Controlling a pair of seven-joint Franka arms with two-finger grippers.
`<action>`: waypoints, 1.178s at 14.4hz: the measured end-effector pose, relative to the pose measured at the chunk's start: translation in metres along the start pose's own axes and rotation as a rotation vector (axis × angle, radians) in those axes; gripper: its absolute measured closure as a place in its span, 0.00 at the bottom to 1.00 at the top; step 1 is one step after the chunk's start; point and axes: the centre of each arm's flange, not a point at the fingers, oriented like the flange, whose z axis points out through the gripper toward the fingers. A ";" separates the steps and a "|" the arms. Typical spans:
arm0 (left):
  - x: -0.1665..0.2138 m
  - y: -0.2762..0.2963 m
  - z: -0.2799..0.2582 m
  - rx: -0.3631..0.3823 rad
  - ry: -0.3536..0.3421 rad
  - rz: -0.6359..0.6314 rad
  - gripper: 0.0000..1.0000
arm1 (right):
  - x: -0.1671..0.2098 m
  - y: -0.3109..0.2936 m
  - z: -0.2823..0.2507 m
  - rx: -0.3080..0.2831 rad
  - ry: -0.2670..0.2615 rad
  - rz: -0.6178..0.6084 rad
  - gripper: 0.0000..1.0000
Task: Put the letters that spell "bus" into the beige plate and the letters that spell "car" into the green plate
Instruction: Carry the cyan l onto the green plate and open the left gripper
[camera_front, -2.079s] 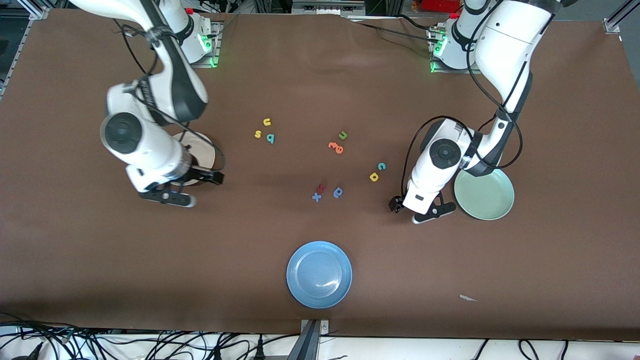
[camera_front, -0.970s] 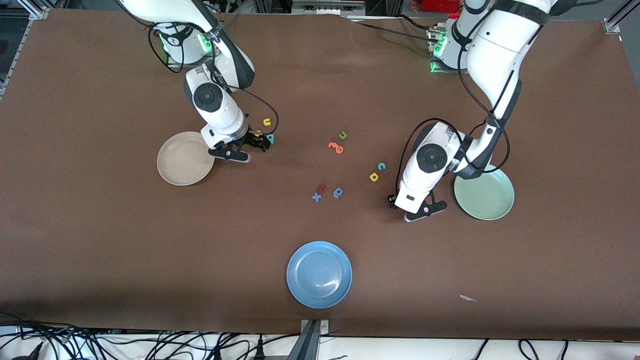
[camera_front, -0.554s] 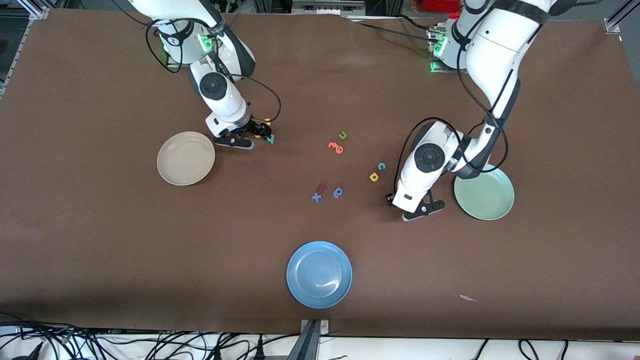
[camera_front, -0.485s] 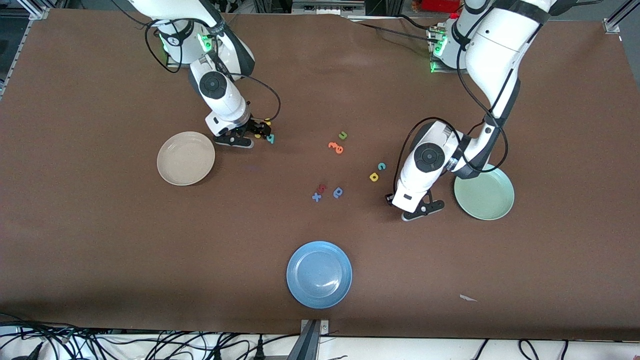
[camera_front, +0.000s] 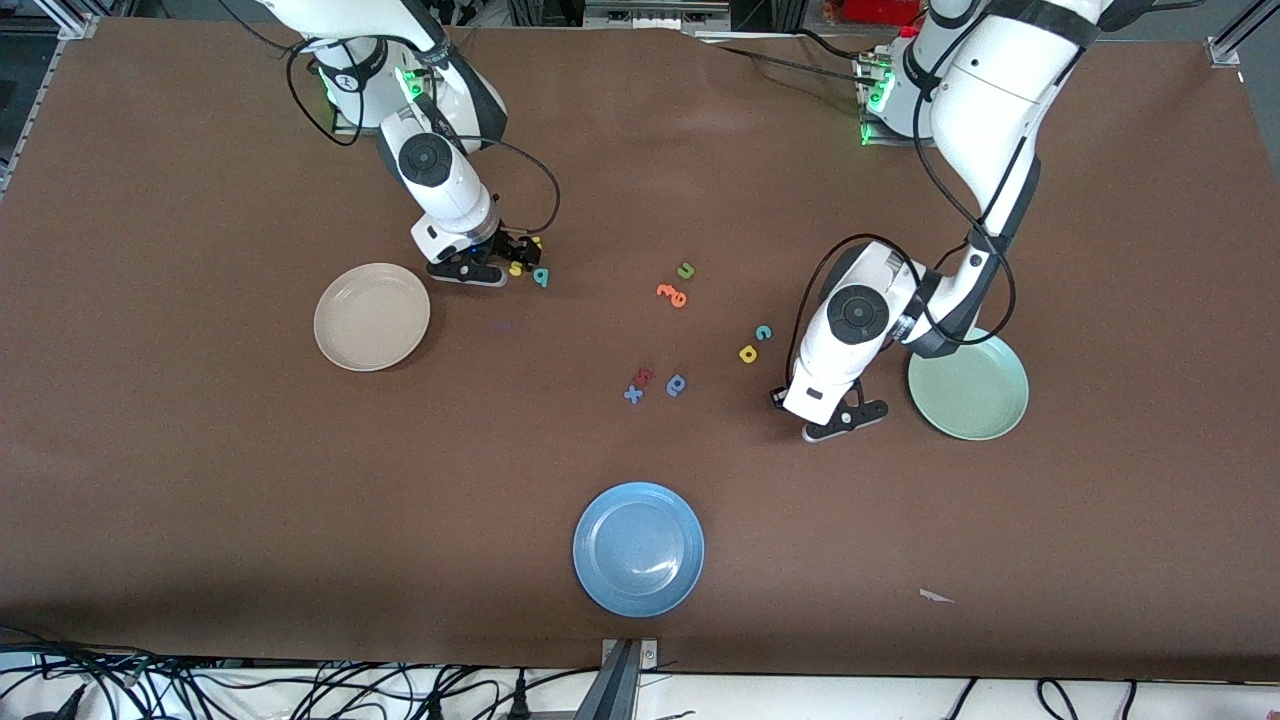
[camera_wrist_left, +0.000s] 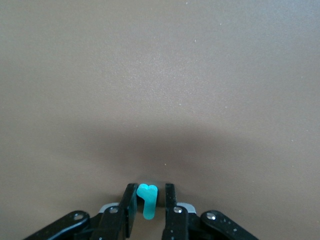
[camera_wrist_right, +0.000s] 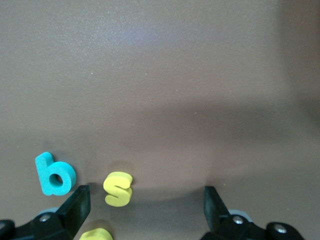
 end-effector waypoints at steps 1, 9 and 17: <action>0.000 0.000 0.000 0.000 0.000 0.000 0.77 | -0.001 0.000 0.000 0.000 0.000 -0.001 0.10; 0.002 -0.003 -0.001 0.016 -0.012 0.017 0.81 | -0.009 -0.011 -0.003 0.023 0.016 -0.028 0.66; 0.066 -0.074 -0.056 0.173 -0.168 0.256 0.81 | -0.009 -0.009 -0.008 0.002 0.000 -0.028 0.92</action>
